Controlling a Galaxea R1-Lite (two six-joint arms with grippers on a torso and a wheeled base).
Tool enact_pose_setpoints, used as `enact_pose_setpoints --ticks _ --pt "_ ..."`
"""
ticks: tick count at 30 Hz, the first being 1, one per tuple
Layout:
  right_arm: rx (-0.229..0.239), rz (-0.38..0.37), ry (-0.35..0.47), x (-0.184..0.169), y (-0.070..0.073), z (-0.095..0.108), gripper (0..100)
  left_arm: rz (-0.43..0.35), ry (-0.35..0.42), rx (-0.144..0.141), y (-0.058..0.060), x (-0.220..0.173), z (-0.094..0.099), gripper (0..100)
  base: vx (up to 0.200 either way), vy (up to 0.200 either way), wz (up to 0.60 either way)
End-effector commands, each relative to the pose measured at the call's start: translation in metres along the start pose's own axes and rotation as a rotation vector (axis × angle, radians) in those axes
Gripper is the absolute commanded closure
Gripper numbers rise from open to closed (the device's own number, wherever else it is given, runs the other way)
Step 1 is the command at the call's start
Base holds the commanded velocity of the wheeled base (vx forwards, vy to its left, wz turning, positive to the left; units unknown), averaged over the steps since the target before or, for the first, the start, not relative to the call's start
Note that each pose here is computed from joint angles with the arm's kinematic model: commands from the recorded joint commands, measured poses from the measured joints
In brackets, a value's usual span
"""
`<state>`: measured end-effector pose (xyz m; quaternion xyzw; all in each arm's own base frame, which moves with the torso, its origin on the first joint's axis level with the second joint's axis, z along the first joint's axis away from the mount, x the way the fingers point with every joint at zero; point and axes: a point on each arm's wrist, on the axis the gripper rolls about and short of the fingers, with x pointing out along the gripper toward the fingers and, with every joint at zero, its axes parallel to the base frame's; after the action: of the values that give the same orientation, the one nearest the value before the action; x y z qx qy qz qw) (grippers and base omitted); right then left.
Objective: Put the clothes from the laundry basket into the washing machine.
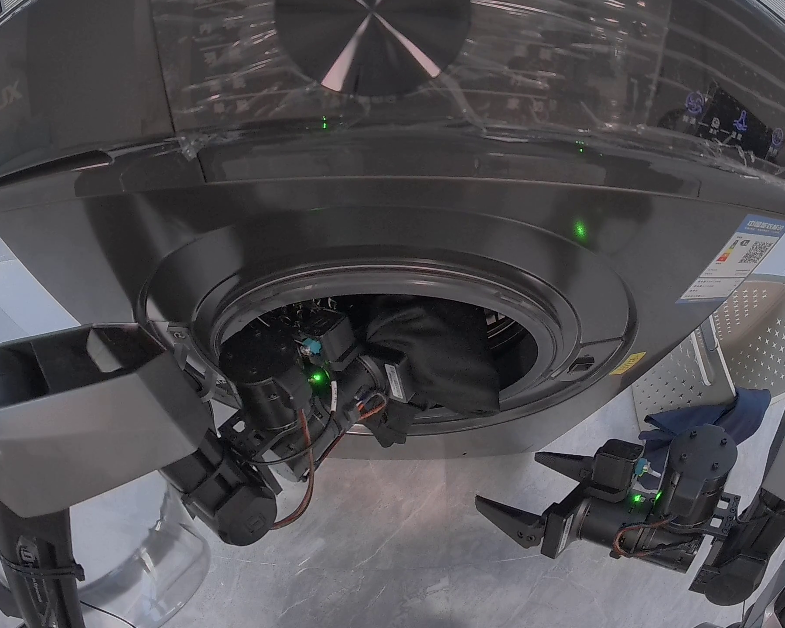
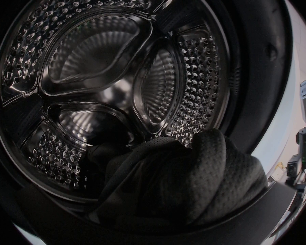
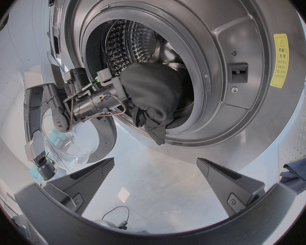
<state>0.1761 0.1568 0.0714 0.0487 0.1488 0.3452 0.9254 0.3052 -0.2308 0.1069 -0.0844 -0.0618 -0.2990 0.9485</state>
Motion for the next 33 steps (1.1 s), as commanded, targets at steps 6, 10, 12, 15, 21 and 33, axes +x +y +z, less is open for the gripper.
enact_pose_setpoints --ticks 6,10,12,15,21,33 --pt "0.000 0.002 0.005 0.001 0.000 -0.001 0 0.067 -0.036 0.004 0.021 0.037 -0.016 100 0.000 0.000 0.00" --pt "0.000 0.002 0.005 0.001 0.000 -0.001 0 0.068 -0.063 0.002 0.021 0.051 -0.011 100 0.000 0.000 0.00" --pt "0.000 0.000 -0.002 0.002 0.000 0.000 0 0.069 -0.061 0.002 0.021 0.056 -0.009 100 0.000 0.000 0.00" --pt "0.000 0.001 -0.013 0.002 0.001 0.002 0 0.081 -0.077 0.001 0.021 0.065 -0.010 100 0.000 0.000 0.00" --pt "0.001 -0.002 -0.016 0.002 0.000 0.003 0 0.101 -0.101 -0.002 0.022 0.081 -0.010 100 0.000 0.000 0.00" --pt "0.002 -0.007 -0.019 0.004 -0.002 0.003 0 0.149 -0.158 -0.003 0.043 0.104 0.018 100 0.000 0.000 0.00"
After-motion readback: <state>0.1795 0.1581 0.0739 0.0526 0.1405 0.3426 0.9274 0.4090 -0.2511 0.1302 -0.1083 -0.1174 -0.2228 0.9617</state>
